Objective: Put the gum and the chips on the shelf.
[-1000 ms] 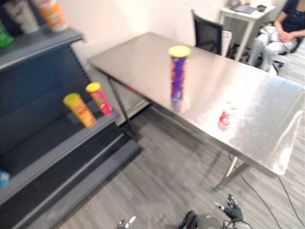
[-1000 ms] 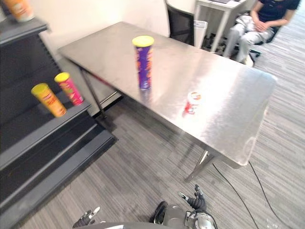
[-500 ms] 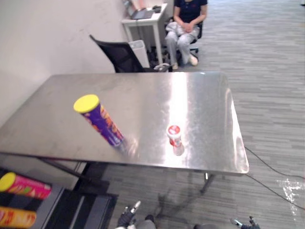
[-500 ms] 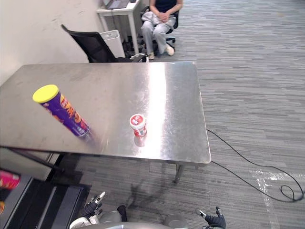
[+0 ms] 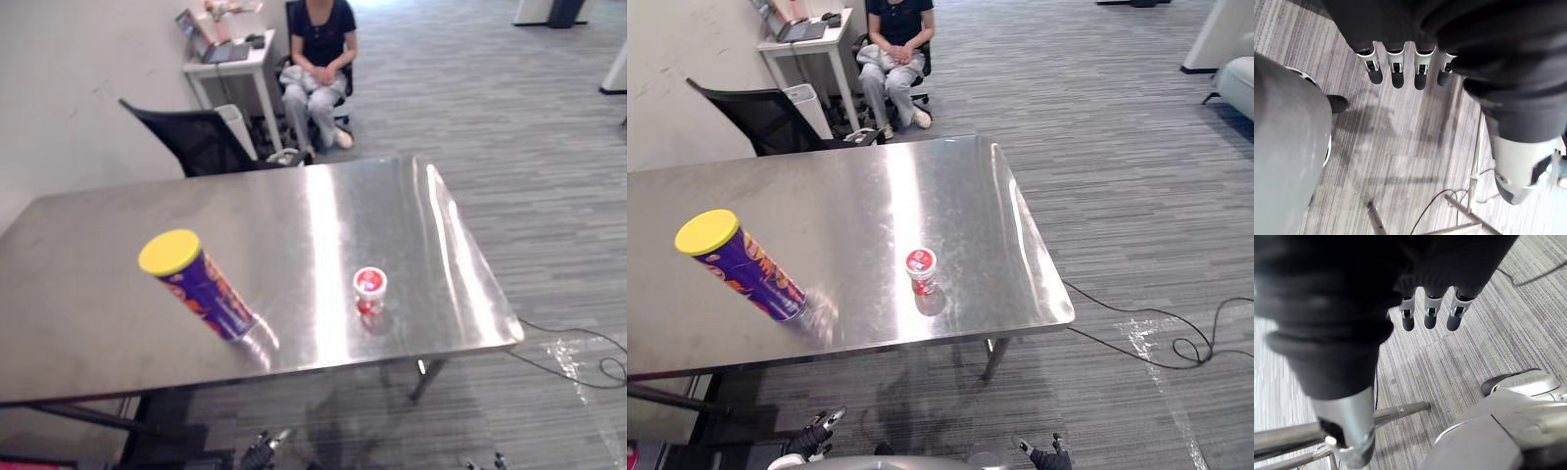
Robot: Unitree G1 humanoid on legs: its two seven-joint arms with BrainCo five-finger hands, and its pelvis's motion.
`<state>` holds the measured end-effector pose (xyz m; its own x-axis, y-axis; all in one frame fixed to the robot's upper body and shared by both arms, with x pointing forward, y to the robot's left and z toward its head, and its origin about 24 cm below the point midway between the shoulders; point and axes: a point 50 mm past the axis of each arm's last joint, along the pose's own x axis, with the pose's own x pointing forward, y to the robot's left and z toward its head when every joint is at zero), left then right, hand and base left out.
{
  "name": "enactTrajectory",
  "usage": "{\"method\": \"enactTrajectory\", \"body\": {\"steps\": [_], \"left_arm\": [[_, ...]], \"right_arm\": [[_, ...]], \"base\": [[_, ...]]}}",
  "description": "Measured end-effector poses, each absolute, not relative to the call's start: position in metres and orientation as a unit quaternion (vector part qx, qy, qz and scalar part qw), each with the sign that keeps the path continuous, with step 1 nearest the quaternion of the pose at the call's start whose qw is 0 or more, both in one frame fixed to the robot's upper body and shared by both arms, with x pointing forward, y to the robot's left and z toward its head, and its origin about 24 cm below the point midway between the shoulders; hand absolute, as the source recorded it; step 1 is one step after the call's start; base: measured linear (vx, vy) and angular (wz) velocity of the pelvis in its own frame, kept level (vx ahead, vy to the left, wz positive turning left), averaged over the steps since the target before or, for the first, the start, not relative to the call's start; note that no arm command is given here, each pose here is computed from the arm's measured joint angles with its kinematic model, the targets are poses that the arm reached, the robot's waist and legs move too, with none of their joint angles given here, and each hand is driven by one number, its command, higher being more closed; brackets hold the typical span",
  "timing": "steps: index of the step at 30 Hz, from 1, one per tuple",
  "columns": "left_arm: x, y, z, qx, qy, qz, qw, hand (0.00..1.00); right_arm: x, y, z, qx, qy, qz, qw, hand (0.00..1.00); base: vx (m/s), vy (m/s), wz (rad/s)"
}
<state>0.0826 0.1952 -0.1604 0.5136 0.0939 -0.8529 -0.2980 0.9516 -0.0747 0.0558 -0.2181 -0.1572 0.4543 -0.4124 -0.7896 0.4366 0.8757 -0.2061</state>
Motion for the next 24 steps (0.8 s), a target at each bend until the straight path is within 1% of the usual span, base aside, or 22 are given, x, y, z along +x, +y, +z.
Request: {"method": "enactTrajectory", "body": {"steps": [6, 8, 11, 13, 14, 15, 17, 18, 20, 21, 23, 24], "left_arm": [[0.084, 0.195, -0.16, -0.105, 0.48, 0.112, 0.864, 0.0], [0.084, 0.195, -0.16, -0.105, 0.48, 0.112, 0.864, 0.0], [0.085, 0.197, -0.16, -0.102, 0.478, 0.112, 0.865, 0.0], [0.085, 0.2, -0.159, -0.1, 0.476, 0.115, 0.866, 0.0], [0.087, 0.204, -0.157, -0.092, 0.472, 0.113, 0.869, 0.0], [0.088, 0.205, -0.157, -0.09, 0.471, 0.113, 0.87, 0.0], [0.086, 0.212, -0.155, -0.083, 0.47, 0.118, 0.871, 0.0], [0.085, 0.213, -0.155, -0.084, 0.469, 0.12, 0.871, 0.0], [0.081, 0.217, -0.154, -0.084, 0.467, 0.127, 0.871, 0.0], [0.08, 0.218, -0.154, -0.084, 0.466, 0.129, 0.871, 0.0], [0.073, 0.219, -0.154, -0.086, 0.469, 0.135, 0.869, 0.0], [0.072, 0.22, -0.154, -0.086, 0.47, 0.136, 0.868, 0.0]], "right_arm": [[0.053, -0.219, -0.158, 0.01, 0.462, -0.265, 0.846, 0.0], [0.053, -0.221, -0.158, 0.021, 0.46, -0.285, 0.841, 0.0], [0.05, -0.227, -0.156, 0.045, 0.45, -0.332, 0.828, 0.0], [0.05, -0.239, -0.153, 0.067, 0.434, -0.38, 0.814, 0.0], [0.048, -0.252, -0.149, 0.087, 0.413, -0.428, 0.799, 0.0], [0.048, -0.256, -0.148, 0.091, 0.407, -0.438, 0.796, 0.0], [0.054, -0.289, -0.133, 0.105, 0.349, -0.505, 0.783, 0.0], [0.056, -0.299, -0.127, 0.104, 0.33, -0.518, 0.782, 0.0], [0.071, -0.34, -0.096, 0.087, 0.241, -0.558, 0.789, 0.0], [0.076, -0.35, -0.087, 0.078, 0.218, -0.564, 0.793, 0.0], [0.099, -0.379, -0.047, 0.044, 0.128, -0.568, 0.811, 0.0], [0.105, -0.383, -0.039, 0.034, 0.111, -0.565, 0.817, 0.0]], "base": [[0.03, -0.042, -0.11], [0.07, -0.015, -0.01], [0.11, 0.019, -0.06], [0.07, 0.038, -0.11], [0.04, 0.026, -0.07], [0.03, 0.029, -0.04], [0.01, 0.037, -0.01], [-0.02, 0.043, -0.02], [-0.05, 0.041, -0.01], [-0.07, 0.035, -0.02], [-0.08, 0.034, -0.02], [-0.09, 0.031, 0.04]]}}
